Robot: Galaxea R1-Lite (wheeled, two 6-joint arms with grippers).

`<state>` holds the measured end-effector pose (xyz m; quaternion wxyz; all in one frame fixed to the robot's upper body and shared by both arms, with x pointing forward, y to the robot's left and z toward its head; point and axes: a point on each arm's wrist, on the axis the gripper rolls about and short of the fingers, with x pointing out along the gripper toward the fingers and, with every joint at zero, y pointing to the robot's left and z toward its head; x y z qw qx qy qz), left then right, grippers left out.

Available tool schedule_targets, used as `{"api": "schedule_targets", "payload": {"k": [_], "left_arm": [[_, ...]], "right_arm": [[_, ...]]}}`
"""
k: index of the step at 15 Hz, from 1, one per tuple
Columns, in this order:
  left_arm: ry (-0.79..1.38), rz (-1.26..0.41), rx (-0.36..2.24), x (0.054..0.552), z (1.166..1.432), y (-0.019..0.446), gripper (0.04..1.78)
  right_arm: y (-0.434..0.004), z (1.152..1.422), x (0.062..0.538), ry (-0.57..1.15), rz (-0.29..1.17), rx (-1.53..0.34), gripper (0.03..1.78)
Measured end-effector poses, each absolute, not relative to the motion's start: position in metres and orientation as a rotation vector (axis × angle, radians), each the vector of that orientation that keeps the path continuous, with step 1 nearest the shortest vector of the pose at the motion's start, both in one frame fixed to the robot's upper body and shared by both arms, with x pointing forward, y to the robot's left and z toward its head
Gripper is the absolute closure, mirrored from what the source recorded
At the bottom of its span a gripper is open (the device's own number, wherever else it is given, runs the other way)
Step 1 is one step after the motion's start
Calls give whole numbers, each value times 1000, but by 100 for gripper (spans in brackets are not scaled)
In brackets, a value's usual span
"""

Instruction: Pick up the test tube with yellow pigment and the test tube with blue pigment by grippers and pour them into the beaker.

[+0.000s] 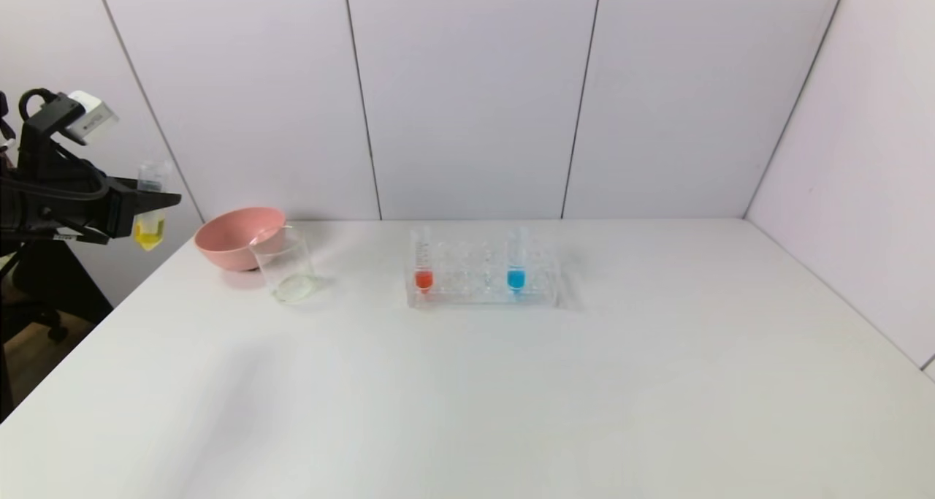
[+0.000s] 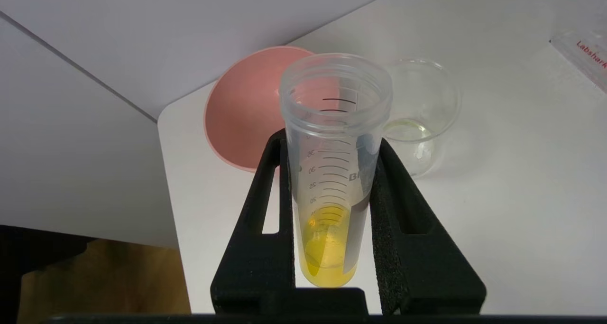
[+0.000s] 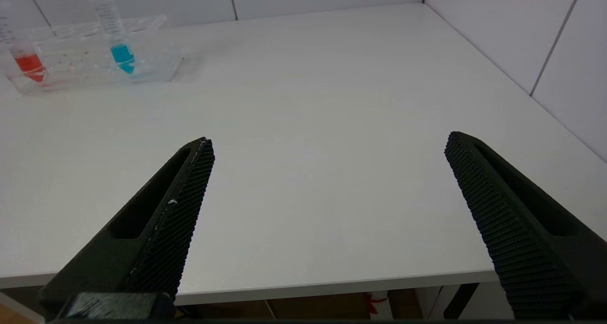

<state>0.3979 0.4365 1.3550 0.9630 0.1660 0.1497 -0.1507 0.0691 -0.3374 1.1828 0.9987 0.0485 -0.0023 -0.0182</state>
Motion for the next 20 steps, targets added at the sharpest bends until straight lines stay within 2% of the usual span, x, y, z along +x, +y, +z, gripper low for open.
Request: {"api": "schedule_targets", "payload": {"k": [7,14,20], "left_arm": [[299,-399,529,419,1355,433,135],[316,-526,865,441,1380,438,135],[457,-635,954,449,1373,442,135]], "right_arm": [[-337,1183,69,-5,-37,97,4],[-337,1183,69,-5,-36,97,4],[-337,1183,69,-5,-36,97,4]]}}
